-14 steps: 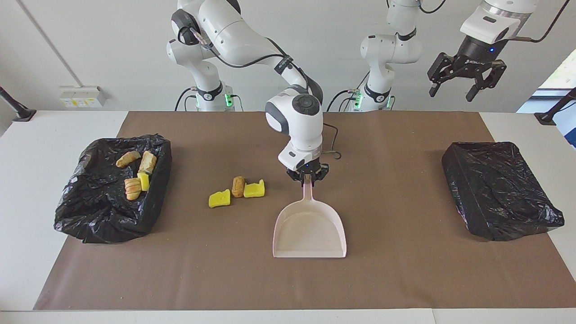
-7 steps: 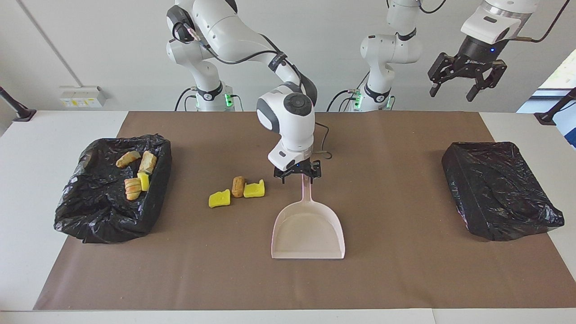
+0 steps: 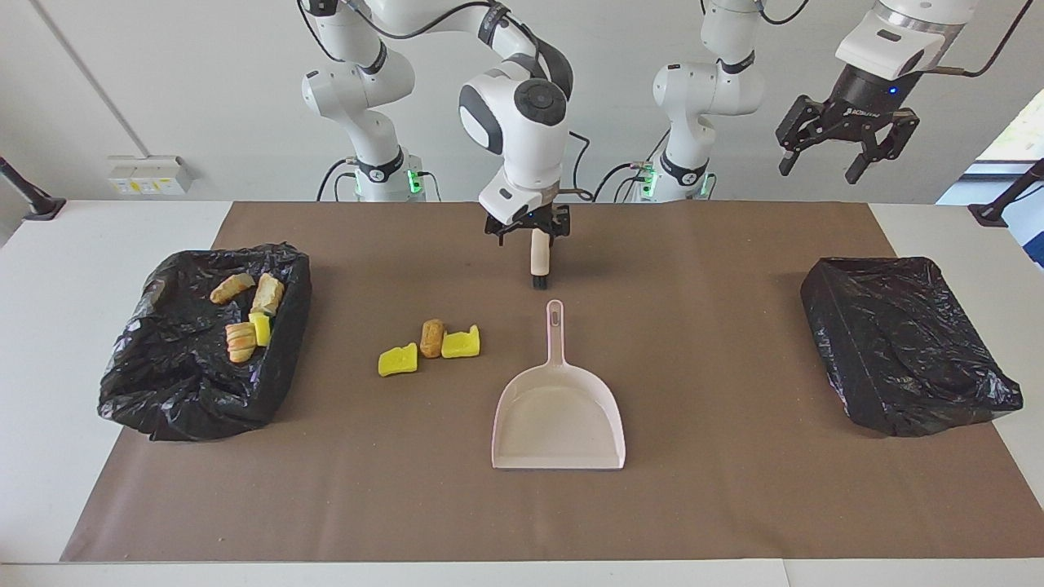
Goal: Sweep and dump trash in bin
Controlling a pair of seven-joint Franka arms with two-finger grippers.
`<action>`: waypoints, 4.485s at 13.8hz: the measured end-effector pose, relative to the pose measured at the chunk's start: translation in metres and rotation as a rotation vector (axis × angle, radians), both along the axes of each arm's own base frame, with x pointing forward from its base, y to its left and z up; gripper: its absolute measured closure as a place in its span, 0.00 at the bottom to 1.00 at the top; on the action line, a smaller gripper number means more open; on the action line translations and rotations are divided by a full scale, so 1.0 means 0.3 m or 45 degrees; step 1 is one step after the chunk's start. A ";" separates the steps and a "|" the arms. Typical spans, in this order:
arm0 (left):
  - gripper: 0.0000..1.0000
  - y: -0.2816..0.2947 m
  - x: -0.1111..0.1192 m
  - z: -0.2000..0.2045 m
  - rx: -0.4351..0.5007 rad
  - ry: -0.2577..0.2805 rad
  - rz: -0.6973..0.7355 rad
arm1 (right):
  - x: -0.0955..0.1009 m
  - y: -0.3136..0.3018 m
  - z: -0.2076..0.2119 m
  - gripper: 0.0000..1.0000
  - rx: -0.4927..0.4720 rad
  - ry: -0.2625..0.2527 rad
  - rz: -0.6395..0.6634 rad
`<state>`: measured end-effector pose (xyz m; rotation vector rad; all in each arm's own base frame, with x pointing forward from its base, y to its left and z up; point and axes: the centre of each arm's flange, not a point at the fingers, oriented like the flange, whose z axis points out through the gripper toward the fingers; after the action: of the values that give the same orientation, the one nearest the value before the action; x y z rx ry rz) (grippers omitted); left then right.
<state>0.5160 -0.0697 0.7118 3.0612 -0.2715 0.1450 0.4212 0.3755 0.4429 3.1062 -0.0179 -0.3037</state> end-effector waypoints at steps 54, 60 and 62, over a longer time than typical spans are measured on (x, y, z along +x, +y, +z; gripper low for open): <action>0.69 -0.878 0.072 -0.909 0.158 0.173 -0.580 | 0.077 -1.056 -0.033 0.74 -0.145 0.127 0.273; 0.69 -0.785 0.056 -1.000 0.157 0.260 -1.277 | 0.207 -1.090 -0.163 0.74 -0.223 0.112 0.366; 0.69 -0.748 0.036 -1.030 0.185 0.278 -1.362 | 0.238 -1.077 -0.220 0.74 -0.215 0.105 0.391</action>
<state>0.5269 -0.2941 0.4029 2.5565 -1.8326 -0.2700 0.4924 0.0524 0.3769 2.8681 0.4078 -0.3958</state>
